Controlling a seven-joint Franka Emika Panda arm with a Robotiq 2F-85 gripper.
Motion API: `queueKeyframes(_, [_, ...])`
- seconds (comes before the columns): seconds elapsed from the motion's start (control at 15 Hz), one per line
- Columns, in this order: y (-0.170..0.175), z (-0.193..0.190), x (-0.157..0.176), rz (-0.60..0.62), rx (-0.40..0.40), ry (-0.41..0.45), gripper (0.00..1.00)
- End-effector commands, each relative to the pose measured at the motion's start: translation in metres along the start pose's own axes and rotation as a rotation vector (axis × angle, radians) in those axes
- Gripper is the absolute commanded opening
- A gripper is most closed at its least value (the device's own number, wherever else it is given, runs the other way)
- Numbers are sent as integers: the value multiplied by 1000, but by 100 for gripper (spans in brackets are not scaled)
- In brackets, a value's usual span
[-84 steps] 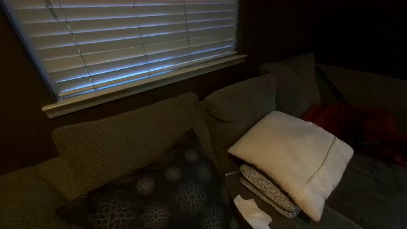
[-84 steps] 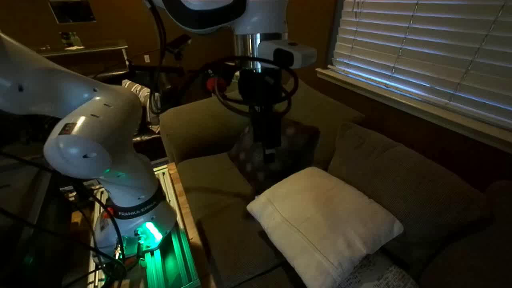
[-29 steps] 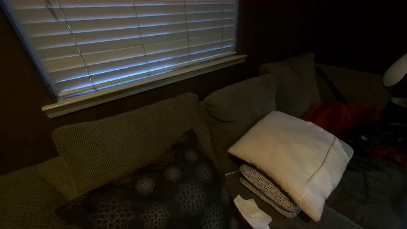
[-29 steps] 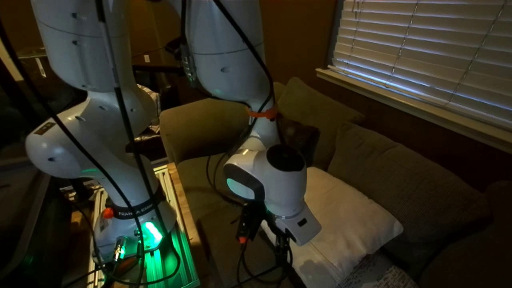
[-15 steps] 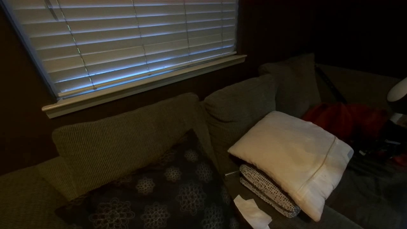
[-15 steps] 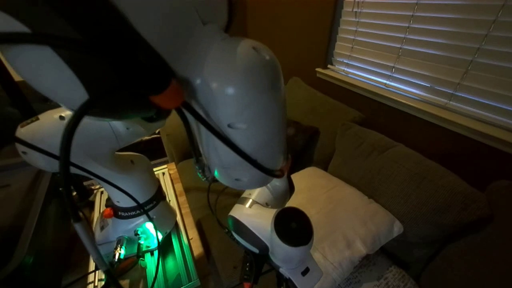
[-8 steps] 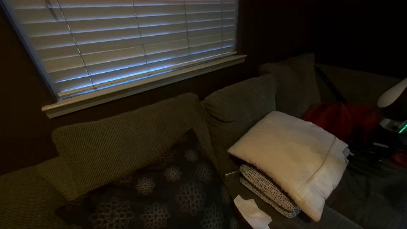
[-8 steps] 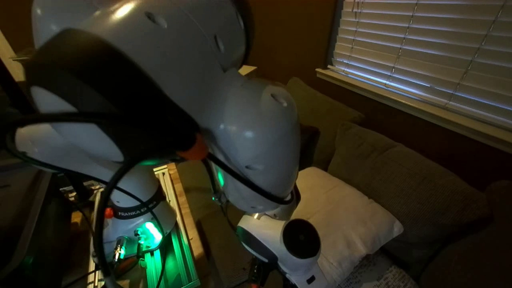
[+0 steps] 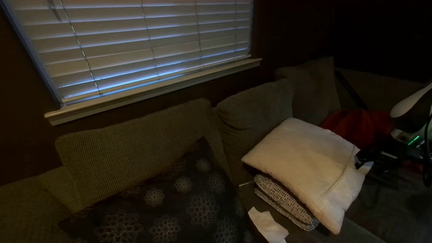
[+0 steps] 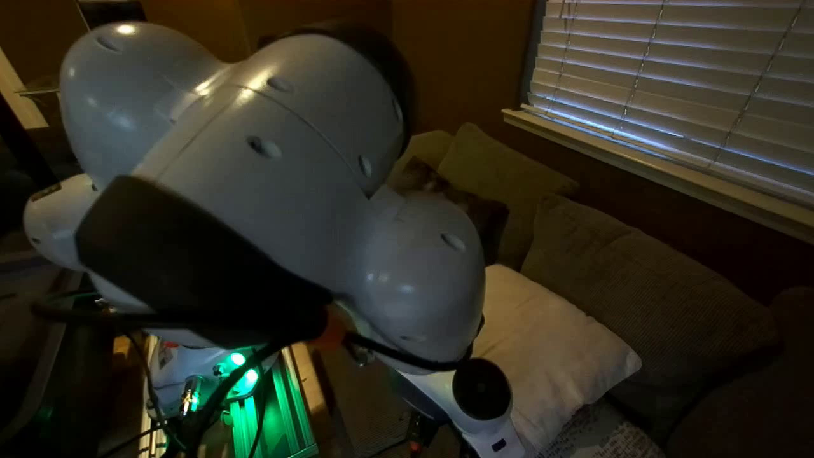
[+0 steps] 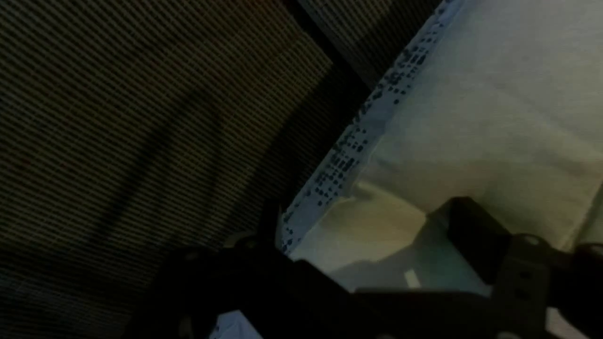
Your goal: Pick up the white pillow and make it stand upright
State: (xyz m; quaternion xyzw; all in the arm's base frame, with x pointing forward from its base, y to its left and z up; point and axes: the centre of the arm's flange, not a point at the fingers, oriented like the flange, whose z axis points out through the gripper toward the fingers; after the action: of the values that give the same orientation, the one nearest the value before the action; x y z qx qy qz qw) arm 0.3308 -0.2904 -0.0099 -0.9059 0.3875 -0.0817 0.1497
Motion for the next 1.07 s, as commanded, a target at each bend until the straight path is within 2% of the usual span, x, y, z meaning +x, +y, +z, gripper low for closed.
queueKeyframes(0.0, [1, 10, 4, 32, 55, 30, 60])
queueKeyframes(0.53, [-1, 12, 7, 50, 96, 28, 4])
queueKeyframes(0.6, [-1, 10, 5, 48, 91, 27, 21])
queueKeyframes(0.67, [2, 6, 2, 44, 90, 26, 44])
queueKeyframes(0.8, [11, 1, -4, 12, 71, 12, 50])
queueKeyframes(1.0, [31, 1, -9, -15, 54, 16, 71])
